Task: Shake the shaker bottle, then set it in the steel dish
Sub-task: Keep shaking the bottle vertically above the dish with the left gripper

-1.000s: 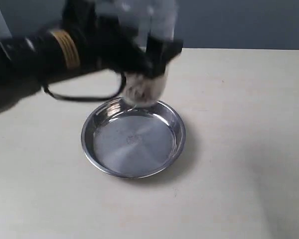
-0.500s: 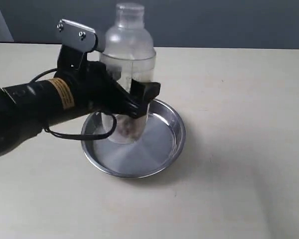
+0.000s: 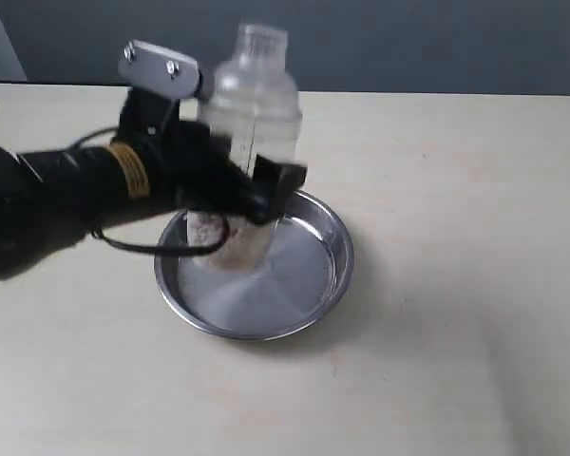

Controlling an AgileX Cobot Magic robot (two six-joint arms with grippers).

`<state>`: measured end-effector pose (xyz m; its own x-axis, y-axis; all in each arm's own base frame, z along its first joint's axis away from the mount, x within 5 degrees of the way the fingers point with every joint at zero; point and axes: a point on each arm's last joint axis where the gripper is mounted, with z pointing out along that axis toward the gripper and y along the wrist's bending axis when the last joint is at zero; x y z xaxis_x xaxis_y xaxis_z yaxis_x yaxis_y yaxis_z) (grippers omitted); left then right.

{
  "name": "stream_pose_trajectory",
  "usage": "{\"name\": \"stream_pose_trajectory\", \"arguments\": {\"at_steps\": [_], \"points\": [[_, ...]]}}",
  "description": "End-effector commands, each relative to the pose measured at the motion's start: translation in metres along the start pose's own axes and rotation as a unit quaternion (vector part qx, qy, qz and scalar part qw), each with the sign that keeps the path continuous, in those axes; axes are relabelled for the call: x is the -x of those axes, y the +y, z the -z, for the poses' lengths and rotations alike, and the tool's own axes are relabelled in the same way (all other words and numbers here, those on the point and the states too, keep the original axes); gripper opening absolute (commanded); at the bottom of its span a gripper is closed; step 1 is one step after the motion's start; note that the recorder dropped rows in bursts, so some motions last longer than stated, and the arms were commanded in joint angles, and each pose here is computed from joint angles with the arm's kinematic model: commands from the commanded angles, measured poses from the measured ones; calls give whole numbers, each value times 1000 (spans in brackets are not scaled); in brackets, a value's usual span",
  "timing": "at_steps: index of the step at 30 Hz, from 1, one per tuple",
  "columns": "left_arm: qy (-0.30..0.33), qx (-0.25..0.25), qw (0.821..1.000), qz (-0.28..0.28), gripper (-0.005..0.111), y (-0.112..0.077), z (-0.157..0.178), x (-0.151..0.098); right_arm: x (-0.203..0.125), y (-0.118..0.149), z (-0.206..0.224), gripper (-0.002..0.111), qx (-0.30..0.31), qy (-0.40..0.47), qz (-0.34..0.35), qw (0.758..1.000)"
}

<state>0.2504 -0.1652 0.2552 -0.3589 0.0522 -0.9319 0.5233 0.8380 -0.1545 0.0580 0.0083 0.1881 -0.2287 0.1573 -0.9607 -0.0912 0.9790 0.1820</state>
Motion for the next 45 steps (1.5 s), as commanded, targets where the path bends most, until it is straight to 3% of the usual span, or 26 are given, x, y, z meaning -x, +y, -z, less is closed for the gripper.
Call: {"name": "stream_pose_trajectory", "arguments": {"at_steps": [1,3,6,8,11,13,15,16,17,19,20,22,23,24,25,28,29,31,32,35,36,39,40,42,43,45], "points": [[-227,-50,970,-68,0,-25,53,105,1,0,0,-1,2,-4,2,1000],[-155,-30,985,-66,0,-19,41,87,1,0,0,-1,2,-4,2,1000],[-21,-7,999,-43,0,-4,1,20,1,0,0,-1,2,-5,2,1000],[-15,2,1000,11,0,2,-9,-1,1,0,0,-1,2,-5,2,1000],[-96,-25,995,7,0,-7,0,25,1,0,0,-1,2,-5,2,1000],[-175,-48,983,-20,0,-17,20,64,1,0,0,-1,2,-5,2,1000],[-194,-44,979,-47,0,-20,34,87,1,0,0,-1,2,-5,2,1000],[-163,-36,985,-48,0,-18,28,78,1,0,0,-1,2,-5,2,1000],[-64,-18,997,-47,0,-10,4,37,1,0,0,-1,2,-5,2,1000],[11,4,1000,0,0,4,-22,-14,1,0,0,-1,2,-5,2,1000],[-1,3,1000,9,0,4,-23,-14,0,0,0,-1,2,-3,2,1000],[-112,-38,993,-17,0,-10,-5,28,0,0,0,-1,2,-3,2,1000],[-198,-60,977,-48,0,-20,20,71,0,0,0,-1,2,-3,2,1000],[-222,-53,971,-74,0,-23,34,91,0,0,0,-1,2,-3,2,1000],[-206,-43,974,-84,0,-22,34,90,0,0,0,-1,2,-3,2,1000],[0,-10,998,-63,0,-1,-16,-5,0,0,0,-1,2,-3,2,1000],[10,-12,999,-50,0,0,-20,-19,0,0,0,-1,2,-3,2,1000],[-68,-47,995,-46,0,-16,-7,11,0,0,0,-1,2,-3,2,1000],[-153,-65,984,-58,0,-26,14,52,1,0,0,-1,2,-5,2,1000],[-229,-66,967,-85,0,-34,51,100,1,0,0,-1,2,-5,2,1000],[-218,-58,969,-98,0,-32,51,99,1,0,0,-1,2,-5,2,1000],[-93,-21,992,-81,0,-14,17,48,1,0,0,-1,2,-5,2,1000],[-44,-7,998,-54,0,-3,-2,17,1,0,0,-1,2,-5,2,1000],[-15,25,999,27,0,12,-18,-10,1,0,0,-1,2,-5,2,1000],[-20,28,998,53,0,13,-20,-13,1,0,0,-1,2,-5,2,1000],[-79,-12,996,38,0,1,-11,7,1,0,0,-1,2,-5,2,1000]]}}
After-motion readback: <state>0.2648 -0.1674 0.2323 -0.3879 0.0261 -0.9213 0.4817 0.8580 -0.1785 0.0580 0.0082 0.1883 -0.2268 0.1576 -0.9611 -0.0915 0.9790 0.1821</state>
